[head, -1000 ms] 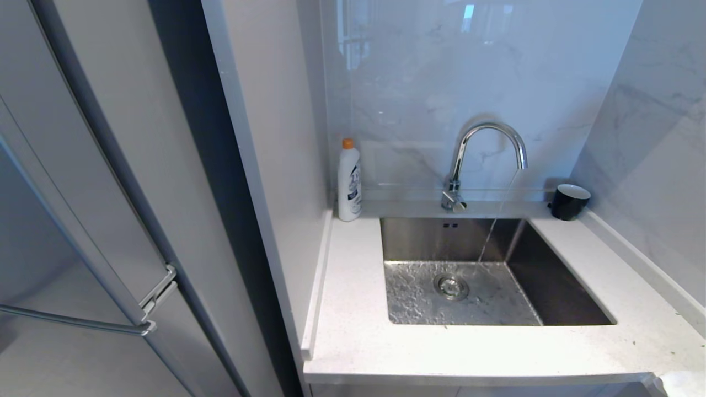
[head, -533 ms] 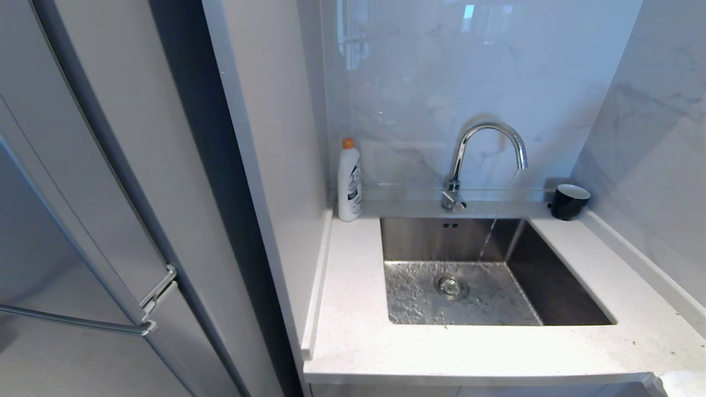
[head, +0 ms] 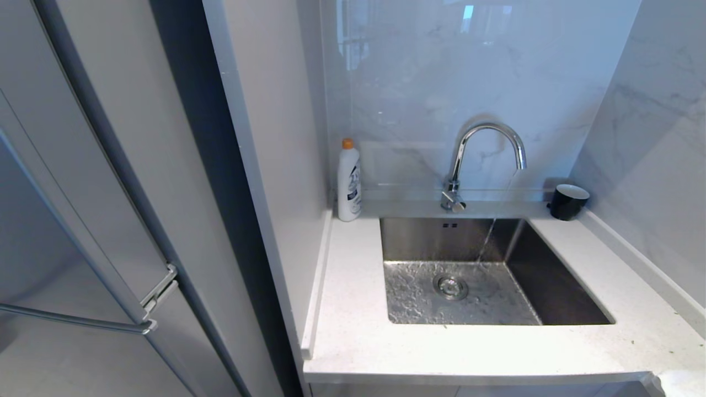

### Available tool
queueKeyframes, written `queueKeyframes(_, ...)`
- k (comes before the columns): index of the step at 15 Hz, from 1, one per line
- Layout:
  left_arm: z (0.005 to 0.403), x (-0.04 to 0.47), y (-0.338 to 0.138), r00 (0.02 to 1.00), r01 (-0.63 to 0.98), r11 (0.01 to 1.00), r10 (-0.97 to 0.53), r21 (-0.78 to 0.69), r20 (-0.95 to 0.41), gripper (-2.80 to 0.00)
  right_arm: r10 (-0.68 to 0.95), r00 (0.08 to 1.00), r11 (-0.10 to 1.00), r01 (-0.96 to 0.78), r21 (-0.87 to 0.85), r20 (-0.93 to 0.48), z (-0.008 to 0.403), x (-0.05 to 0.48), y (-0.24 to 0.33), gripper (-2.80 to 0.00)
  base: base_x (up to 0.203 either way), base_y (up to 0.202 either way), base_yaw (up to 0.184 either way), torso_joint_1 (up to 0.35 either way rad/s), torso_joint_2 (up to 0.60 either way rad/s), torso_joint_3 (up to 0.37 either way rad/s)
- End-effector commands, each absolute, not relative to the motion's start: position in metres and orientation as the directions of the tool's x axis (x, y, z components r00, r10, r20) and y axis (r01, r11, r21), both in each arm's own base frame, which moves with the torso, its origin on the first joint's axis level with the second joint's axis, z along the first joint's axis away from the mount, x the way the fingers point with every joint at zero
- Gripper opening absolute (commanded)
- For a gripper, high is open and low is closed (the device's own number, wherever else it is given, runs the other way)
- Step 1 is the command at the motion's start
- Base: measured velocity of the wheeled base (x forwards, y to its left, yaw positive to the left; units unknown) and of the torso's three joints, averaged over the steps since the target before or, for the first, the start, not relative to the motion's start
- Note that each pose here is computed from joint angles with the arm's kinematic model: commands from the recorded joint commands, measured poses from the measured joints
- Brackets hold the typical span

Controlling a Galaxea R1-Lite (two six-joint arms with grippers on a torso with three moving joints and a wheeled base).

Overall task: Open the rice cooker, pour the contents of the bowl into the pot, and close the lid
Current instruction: Pick up the bowl on the table, then fill a bowl with water from the tap

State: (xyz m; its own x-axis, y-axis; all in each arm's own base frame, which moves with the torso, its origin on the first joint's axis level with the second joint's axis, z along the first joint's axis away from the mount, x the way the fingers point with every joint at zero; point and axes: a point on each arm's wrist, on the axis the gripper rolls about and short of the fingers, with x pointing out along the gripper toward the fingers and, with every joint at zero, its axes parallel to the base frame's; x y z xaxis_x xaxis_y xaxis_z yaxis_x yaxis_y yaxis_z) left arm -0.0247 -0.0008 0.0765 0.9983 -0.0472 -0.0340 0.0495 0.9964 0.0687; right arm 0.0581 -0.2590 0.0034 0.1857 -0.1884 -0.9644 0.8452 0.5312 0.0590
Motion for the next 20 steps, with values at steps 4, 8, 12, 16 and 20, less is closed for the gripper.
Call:
queueKeyframes(4,0.076,-0.025,-0.001,0.998,0.05,0.996,-0.048,0.069,-0.035,-2.8,-0.189,0.277,0.539,0.831,0.136,-0.942,0.023,0.059,-0.25,-2.8,0.0,0.0,0.0,0.0,0.0,0.0)
queueKeyframes(8,0.076,-0.025,-0.001,0.998,0.05,0.996,-0.048,0.069,-0.035,-2.8,-0.163,0.302,0.548,0.819,0.168,-0.939,0.04,0.061,-0.247,-2.8,0.0,0.0,0.0,0.0,0.0,0.0)
queueKeyframes(12,0.076,-0.025,-0.001,0.998,0.048,0.996,-0.046,0.069,-0.035,-2.8,-0.125,0.338,0.583,0.786,0.207,-0.933,0.055,0.074,-0.234,-2.8,0.0,0.0,0.0,0.0,0.0,0.0)
queueKeyframes(16,0.076,-0.025,-0.001,0.998,0.05,0.996,-0.048,0.069,-0.035,-2.8,-0.045,0.403,0.663,0.696,0.275,-0.914,0.085,0.119,-0.191,-2.8,0.0,0.0,0.0,0.0,0.0,0.0)
queueKeyframes(20,0.076,-0.025,-0.001,0.998,0.05,0.996,-0.048,0.069,-0.034,-2.8,0.035,0.458,0.718,0.606,0.341,-0.888,0.111,0.17,-0.141,-2.8,0.0,0.0,0.0,0.0,0.0,0.0)
